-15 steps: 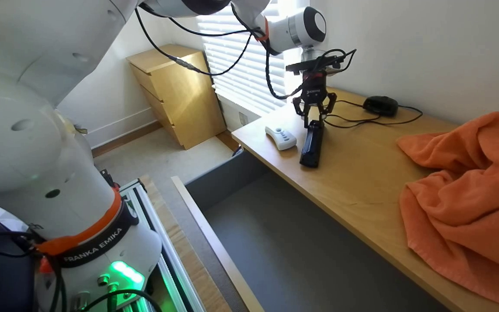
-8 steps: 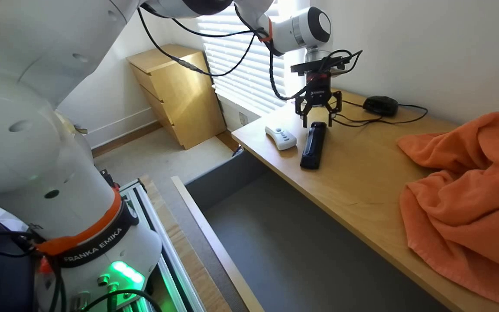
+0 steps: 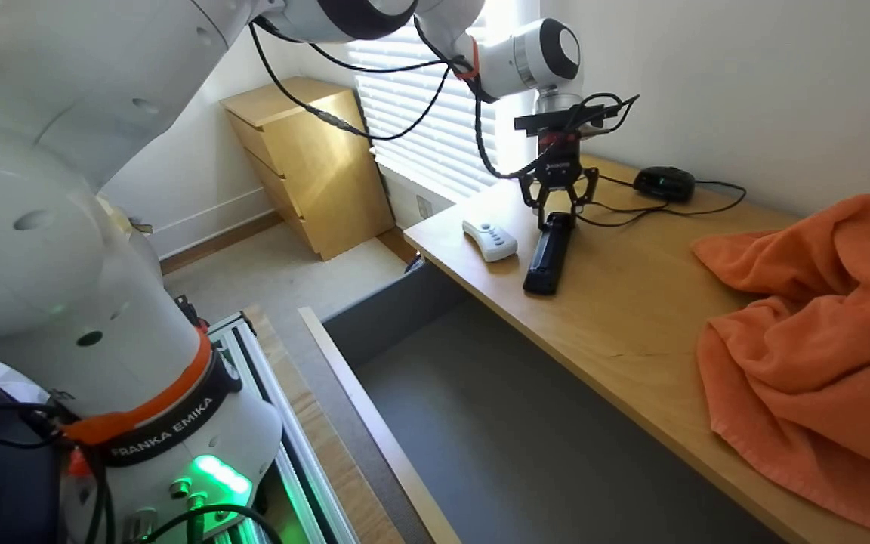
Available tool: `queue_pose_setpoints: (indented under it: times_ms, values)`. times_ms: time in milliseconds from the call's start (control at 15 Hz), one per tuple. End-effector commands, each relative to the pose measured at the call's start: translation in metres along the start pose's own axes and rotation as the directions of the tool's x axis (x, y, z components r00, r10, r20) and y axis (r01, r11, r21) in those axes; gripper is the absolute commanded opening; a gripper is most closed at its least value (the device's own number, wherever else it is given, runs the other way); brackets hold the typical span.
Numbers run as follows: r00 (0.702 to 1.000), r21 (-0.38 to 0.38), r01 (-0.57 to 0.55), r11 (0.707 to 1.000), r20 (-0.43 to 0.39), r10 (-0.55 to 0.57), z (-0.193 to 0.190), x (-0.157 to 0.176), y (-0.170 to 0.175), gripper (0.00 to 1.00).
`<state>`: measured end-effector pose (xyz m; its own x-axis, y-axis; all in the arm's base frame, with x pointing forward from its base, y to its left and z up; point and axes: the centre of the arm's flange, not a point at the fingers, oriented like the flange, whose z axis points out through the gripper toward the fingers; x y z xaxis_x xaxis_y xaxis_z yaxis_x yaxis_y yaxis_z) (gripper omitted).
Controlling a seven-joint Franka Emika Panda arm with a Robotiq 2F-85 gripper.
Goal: Turn the remote
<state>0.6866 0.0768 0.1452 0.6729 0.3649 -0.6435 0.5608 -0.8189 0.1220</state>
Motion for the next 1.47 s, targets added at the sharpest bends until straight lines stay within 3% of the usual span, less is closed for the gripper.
queue_pose_setpoints:
  times_ms: [0, 267, 600, 1000, 1400]
  values:
    - [0.999, -0.011, 0.04, 0.999, 0.008, -0.04, 0.003, 0.014, 0.008, 0.3]
    - [0.999, -0.013, 0.044, 0.999, -0.025, -0.045, 0.0, -0.005, 0.009, 0.3]
    - [0.985, -0.033, -0.017, 0.999, -0.173, 0.011, -0.009, -0.053, 0.017, 0.3]
    - [0.933, -0.039, -0.127, 0.991, -0.343, 0.106, -0.03, -0.104, 0.019, 0.3]
    - [0.867, 0.018, -0.261, 0.965, -0.435, 0.243, -0.035, -0.144, 0.012, 0.3]
